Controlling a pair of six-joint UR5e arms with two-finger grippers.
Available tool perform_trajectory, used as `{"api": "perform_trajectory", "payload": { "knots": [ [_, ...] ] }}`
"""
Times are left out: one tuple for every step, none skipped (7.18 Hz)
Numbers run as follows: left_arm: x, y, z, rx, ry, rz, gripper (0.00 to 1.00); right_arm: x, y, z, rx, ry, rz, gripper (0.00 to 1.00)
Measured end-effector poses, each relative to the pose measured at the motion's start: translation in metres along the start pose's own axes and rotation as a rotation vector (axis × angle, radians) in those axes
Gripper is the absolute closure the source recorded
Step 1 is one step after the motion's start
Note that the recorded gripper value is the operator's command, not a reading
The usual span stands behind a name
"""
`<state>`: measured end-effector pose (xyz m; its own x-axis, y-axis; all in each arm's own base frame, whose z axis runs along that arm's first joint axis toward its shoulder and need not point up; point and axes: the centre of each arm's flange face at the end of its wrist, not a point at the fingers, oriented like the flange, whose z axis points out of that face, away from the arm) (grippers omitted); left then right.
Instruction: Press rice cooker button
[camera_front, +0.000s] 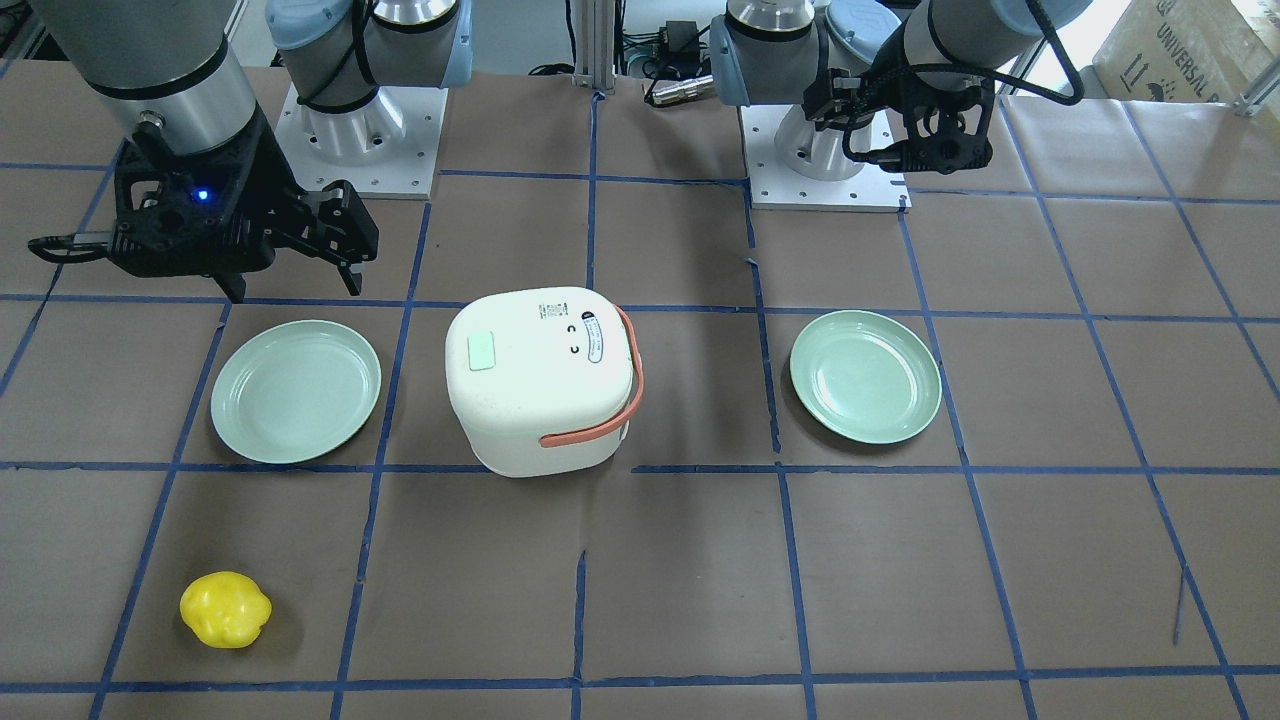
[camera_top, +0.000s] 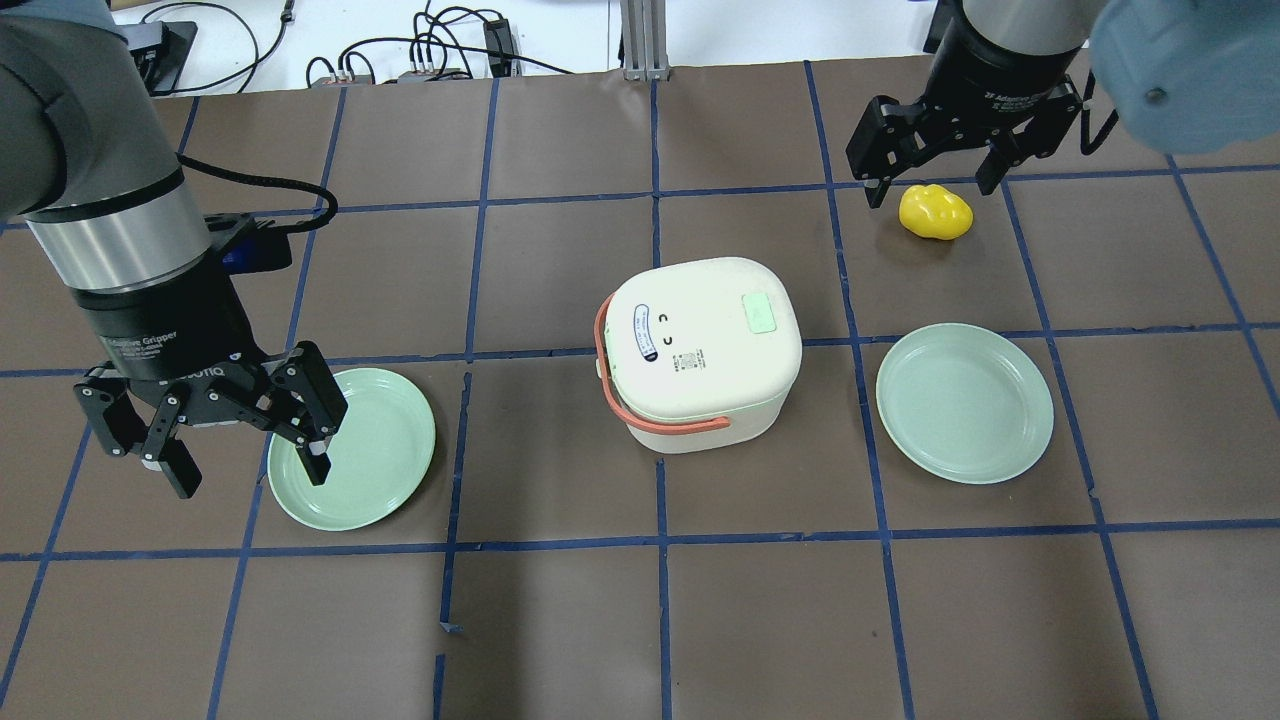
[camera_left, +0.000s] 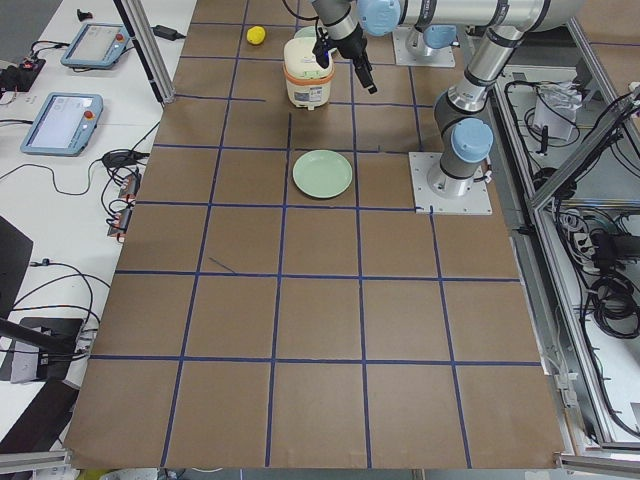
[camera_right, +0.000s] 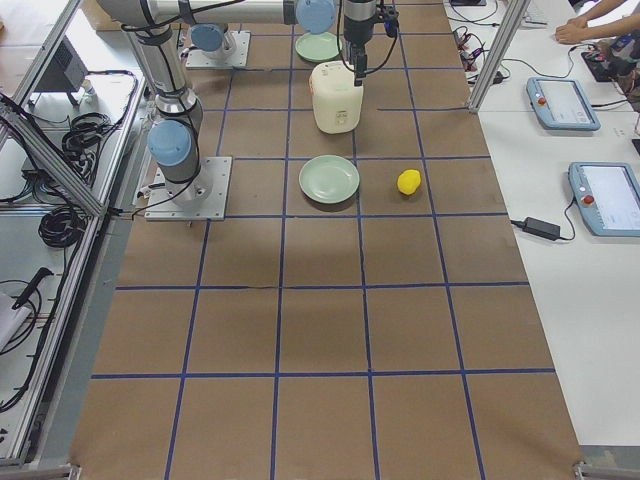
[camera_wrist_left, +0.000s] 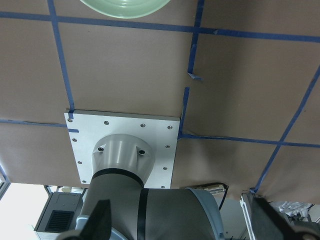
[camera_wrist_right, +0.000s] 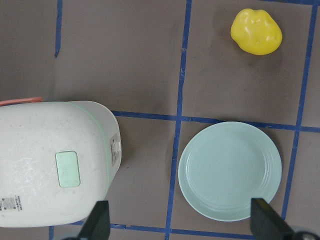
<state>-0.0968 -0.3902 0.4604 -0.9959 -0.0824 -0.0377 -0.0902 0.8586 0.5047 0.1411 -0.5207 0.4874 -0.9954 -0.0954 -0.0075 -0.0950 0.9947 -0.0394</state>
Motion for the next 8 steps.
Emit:
{"api": "perform_trajectory", "payload": {
  "knots": [
    [0.0000,0.0000,0.0000,0.000,0.000,0.000,0.00,0.0000,0.0000,0.0000,-0.001,0.000,0.000,0.00],
    [0.0000,0.0000,0.0000,0.000,0.000,0.000,0.00,0.0000,0.0000,0.0000,-0.001,0.000,0.000,0.00],
    [0.0000,0.0000,0.0000,0.000,0.000,0.000,0.00,0.0000,-0.0003,-0.0001,0.000,0.000,0.000,0.00],
    [0.0000,0.0000,0.0000,0.000,0.000,0.000,0.00,0.0000,-0.0007,0.0003,0.000,0.000,0.000,0.00],
    [0.0000,0.0000,0.0000,0.000,0.000,0.000,0.00,0.0000,-0.0011,0.0014,-0.002,-0.001,-0.002,0.06],
    [0.0000,0.0001,0.0000,0.000,0.000,0.000,0.00,-0.0001,-0.0016,0.0028,-0.005,-0.003,-0.002,0.53],
    [0.0000,0.0001,0.0000,0.000,0.000,0.000,0.00,-0.0005,-0.0012,0.0040,-0.011,-0.007,0.001,0.94],
    [0.0000,0.0000,0.0001,-0.001,0.000,0.000,0.00,-0.0013,0.0001,0.0064,-0.027,-0.016,0.007,0.95]
  ]
}}
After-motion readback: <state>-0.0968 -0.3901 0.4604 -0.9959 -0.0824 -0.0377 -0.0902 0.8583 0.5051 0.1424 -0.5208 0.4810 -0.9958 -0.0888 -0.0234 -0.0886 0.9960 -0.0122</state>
